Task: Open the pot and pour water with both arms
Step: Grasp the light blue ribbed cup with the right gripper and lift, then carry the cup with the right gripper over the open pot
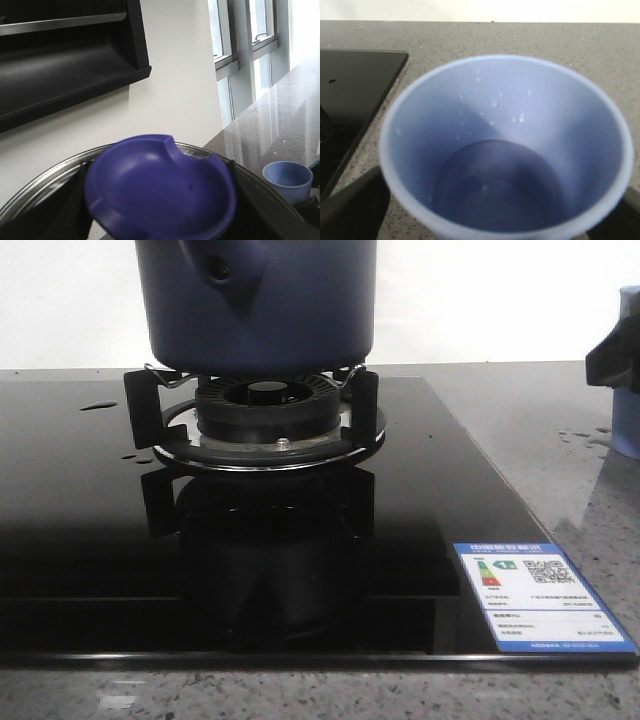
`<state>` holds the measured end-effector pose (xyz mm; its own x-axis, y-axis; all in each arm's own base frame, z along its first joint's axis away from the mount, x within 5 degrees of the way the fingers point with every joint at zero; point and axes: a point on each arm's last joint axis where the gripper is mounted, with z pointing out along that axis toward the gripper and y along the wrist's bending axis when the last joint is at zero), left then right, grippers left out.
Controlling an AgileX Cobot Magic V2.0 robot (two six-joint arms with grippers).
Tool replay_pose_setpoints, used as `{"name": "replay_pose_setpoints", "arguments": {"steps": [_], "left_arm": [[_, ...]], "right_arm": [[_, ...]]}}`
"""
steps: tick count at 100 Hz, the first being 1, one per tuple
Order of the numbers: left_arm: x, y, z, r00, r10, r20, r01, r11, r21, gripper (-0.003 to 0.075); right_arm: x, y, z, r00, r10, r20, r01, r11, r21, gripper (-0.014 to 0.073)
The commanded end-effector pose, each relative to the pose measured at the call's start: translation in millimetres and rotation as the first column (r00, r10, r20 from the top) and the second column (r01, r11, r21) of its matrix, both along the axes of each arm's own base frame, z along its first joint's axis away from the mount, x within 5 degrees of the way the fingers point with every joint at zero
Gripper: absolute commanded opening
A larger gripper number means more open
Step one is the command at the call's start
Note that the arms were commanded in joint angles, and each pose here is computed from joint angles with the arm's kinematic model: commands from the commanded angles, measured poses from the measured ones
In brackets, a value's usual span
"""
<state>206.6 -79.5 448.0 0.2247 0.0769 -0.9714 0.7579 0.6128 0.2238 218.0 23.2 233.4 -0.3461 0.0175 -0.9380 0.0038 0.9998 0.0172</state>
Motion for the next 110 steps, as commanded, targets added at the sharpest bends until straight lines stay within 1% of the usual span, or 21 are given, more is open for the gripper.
{"name": "replay_pose_setpoints", "arguments": {"steps": [1,7,12,19,31,36,45,53,62,76,95,104,110], "left_arm": [[-8,1,18,0.999,-0.011,0.034,0.014,0.995,-0.096,0.0222],[-8,1,18,0.999,-0.011,0.034,0.014,0.995,-0.096,0.0222],[-8,1,18,0.999,-0.011,0.034,0.014,0.995,-0.096,0.0222],[-8,1,18,0.999,-0.011,0.033,0.014,0.995,-0.096,0.0222],[-6,1,17,1.000,-0.011,0.029,0.014,0.995,-0.096,0.0222],[-6,1,17,1.000,-0.013,0.029,0.016,0.995,-0.095,0.0222],[-6,1,17,1.000,-0.012,0.029,0.015,0.995,-0.095,0.0222],[-6,1,17,1.000,-0.012,0.029,0.015,0.995,-0.095,0.0222],[-6,1,17,1.000,-0.012,0.029,0.015,0.995,-0.095,0.0222],[-6,1,17,1.000,-0.012,0.029,0.015,0.995,-0.095,0.0222],[-6,1,17,1.000,-0.012,0.027,0.015,0.995,-0.095,0.0222],[-6,1,17,1.000,-0.013,0.027,0.016,0.995,-0.099,0.0222],[-5,1,17,1.000,-0.013,0.025,0.016,0.995,-0.102,0.0222]], "right_arm": [[7,-2,14,0.993,-0.044,0.106,0.042,0.999,0.018,0.0644],[8,-2,12,0.994,-0.051,0.099,0.048,0.998,0.031,0.0636],[9,-2,12,0.994,-0.053,0.099,0.050,0.998,0.032,0.0608],[9,-2,11,0.994,-0.053,0.097,0.050,0.998,0.032,0.0537],[9,-2,11,0.994,-0.053,0.097,0.050,0.998,0.032,0.0364],[9,-2,11,0.994,-0.053,0.097,0.050,0.998,0.032,0.0307],[8,-2,12,0.994,-0.049,0.095,0.046,0.998,0.034,0.0244],[7,0,19,0.994,-0.023,0.106,0.020,0.999,0.028,0.0237],[6,4,37,0.991,0.032,0.126,-0.034,0.999,0.009,0.0237],[13,12,78,0.981,0.116,0.158,-0.115,0.993,-0.015,0.0237],[20,23,139,0.961,0.206,0.183,-0.208,0.978,-0.008,0.0237],[21,33,161,0.941,0.267,0.206,-0.263,0.964,-0.048,0.0237],[22,43,174,0.921,0.330,0.207,-0.314,0.943,-0.105,0.0237]]}}
